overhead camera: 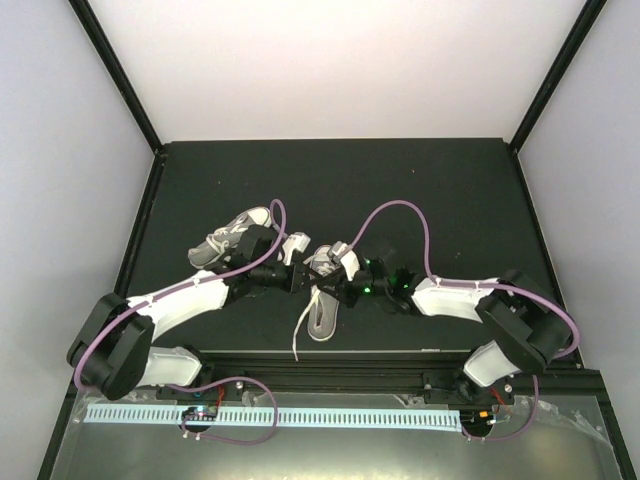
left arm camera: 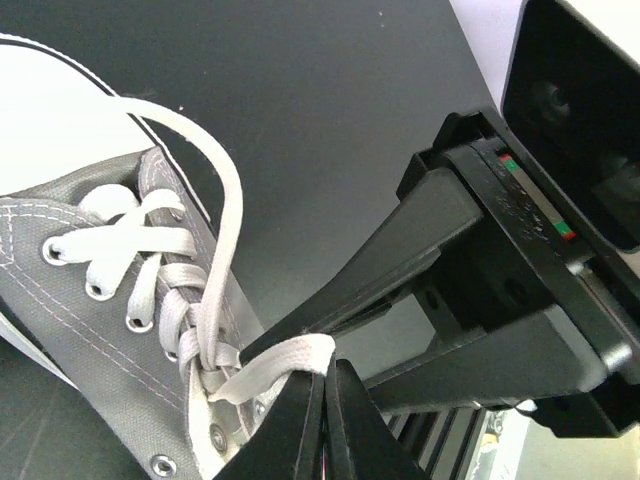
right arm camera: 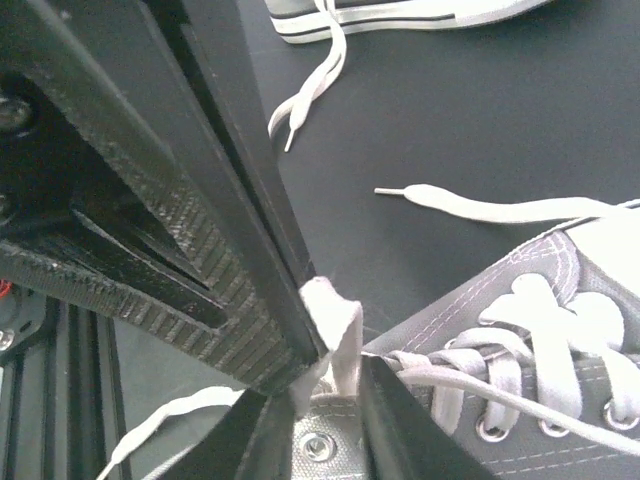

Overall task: Tie the shoes
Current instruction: Wrap the shoelace around the shoelace.

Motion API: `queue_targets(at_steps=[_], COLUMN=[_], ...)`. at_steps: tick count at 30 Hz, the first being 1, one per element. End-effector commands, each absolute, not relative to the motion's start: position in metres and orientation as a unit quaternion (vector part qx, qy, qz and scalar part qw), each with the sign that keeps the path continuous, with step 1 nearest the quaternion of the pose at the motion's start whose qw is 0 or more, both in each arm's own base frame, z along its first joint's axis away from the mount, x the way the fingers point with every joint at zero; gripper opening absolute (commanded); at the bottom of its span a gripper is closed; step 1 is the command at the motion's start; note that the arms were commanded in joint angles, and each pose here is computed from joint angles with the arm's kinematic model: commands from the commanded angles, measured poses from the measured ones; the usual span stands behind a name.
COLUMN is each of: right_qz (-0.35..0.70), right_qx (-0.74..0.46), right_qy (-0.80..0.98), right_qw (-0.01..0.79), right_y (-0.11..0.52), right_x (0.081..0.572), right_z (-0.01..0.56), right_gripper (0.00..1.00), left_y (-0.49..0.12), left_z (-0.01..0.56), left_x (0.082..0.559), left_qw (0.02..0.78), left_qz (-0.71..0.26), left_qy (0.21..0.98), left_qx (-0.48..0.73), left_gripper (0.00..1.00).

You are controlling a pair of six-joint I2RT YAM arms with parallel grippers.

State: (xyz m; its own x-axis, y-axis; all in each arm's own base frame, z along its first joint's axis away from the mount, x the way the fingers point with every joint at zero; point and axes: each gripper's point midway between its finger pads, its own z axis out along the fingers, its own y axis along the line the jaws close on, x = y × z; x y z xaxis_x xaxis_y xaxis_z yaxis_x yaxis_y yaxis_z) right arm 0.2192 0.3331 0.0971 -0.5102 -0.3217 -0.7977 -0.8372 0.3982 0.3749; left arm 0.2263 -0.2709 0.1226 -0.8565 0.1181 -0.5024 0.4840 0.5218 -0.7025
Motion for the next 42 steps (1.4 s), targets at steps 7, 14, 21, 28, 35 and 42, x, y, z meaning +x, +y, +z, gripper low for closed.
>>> queue_targets(at_steps=[7, 14, 21, 28, 35, 42], right_qz=[0.374, 0.354, 0.36, 0.362, 0.372, 0.381], right_qx=[-0.352, -0.334, -0.334, -0.335, -0.338, -0.344], right_qy=[0.767, 0.78, 0.78, 0.78, 0.776, 0.771], right_qw=[0.385, 0.393, 0.388, 0.386, 0.38, 0.376], right_y=[0.329, 0.315, 0.317, 0.317, 0.32, 0.323], right_x=[0.238, 0.238, 0.236, 0.235, 0.233, 0.23], right_z=[0.117, 0.121, 0.121, 0.12, 0.123, 0.126], right_gripper=[0.02, 0.02, 0.02, 0.02, 0.02, 0.02], left_y=[-0.274, -0.238, -0.209, -0.219, -0.229, -0.227], left_z=[0.139, 0.156, 0.123, 0.082, 0.06, 0.037], left_x=[0.233, 0.253, 0.289, 0.314, 0.325, 0.333], left_qw=[0.221, 0.3, 0.308, 0.265, 0.243, 0.225], left_qz=[-0.448, -0.392, -0.294, -0.272, -0.268, -0.246], left_qy=[0.844, 0.852, 0.892, 0.911, 0.914, 0.924], left_qx=[0.195, 0.175, 0.151, 0.161, 0.184, 0.185], left_gripper=[0.24, 0.72, 0.62, 0.52, 0.52, 0.46])
